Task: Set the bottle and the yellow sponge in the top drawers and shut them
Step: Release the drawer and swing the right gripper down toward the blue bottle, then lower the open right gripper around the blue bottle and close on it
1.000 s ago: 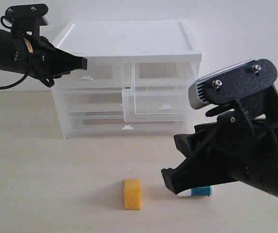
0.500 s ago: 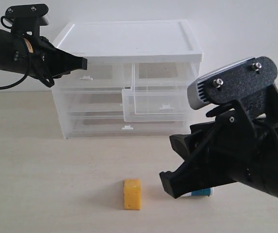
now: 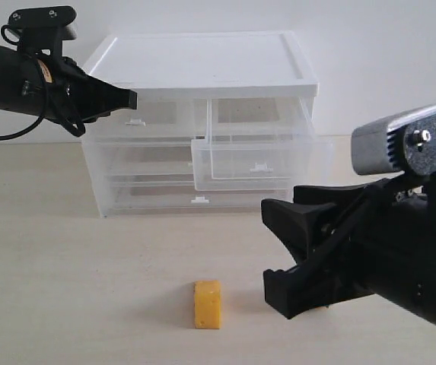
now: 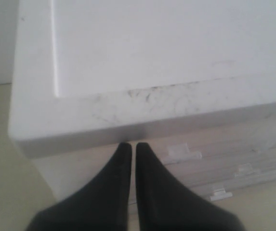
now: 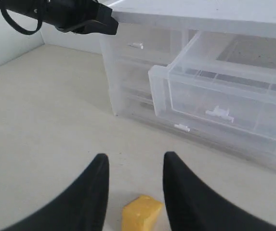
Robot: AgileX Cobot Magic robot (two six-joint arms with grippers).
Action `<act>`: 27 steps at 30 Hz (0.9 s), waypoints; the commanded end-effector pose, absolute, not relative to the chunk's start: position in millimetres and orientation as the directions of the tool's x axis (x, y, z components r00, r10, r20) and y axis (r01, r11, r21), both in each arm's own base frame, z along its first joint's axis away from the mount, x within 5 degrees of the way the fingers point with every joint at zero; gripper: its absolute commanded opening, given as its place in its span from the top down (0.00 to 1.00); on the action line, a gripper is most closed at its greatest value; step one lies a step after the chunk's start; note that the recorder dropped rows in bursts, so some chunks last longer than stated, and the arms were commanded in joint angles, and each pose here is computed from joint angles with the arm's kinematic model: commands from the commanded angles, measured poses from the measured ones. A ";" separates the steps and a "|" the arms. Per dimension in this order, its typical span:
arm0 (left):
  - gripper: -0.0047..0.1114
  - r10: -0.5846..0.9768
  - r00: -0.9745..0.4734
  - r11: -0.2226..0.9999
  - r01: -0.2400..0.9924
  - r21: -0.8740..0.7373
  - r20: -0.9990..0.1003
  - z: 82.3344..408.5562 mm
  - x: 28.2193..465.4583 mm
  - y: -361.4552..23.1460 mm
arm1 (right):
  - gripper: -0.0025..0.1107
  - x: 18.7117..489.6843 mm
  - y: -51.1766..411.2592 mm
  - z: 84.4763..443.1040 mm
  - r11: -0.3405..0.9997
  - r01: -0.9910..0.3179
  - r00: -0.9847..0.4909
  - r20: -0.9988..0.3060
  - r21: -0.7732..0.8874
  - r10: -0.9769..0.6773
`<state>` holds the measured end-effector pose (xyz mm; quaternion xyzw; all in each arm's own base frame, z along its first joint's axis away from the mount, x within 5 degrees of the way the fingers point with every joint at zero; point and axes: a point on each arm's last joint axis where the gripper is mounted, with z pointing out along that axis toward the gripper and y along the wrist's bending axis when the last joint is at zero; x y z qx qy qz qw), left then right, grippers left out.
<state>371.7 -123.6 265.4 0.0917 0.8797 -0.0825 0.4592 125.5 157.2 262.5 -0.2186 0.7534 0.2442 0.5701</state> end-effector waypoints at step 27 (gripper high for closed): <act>0.93 0.089 -0.518 0.966 0.254 -0.054 -0.851 264.5 378.8 -124.4 | 0.68 102.9 158.7 240.3 0.506 -0.858 -0.170 -0.885 -0.082 -0.433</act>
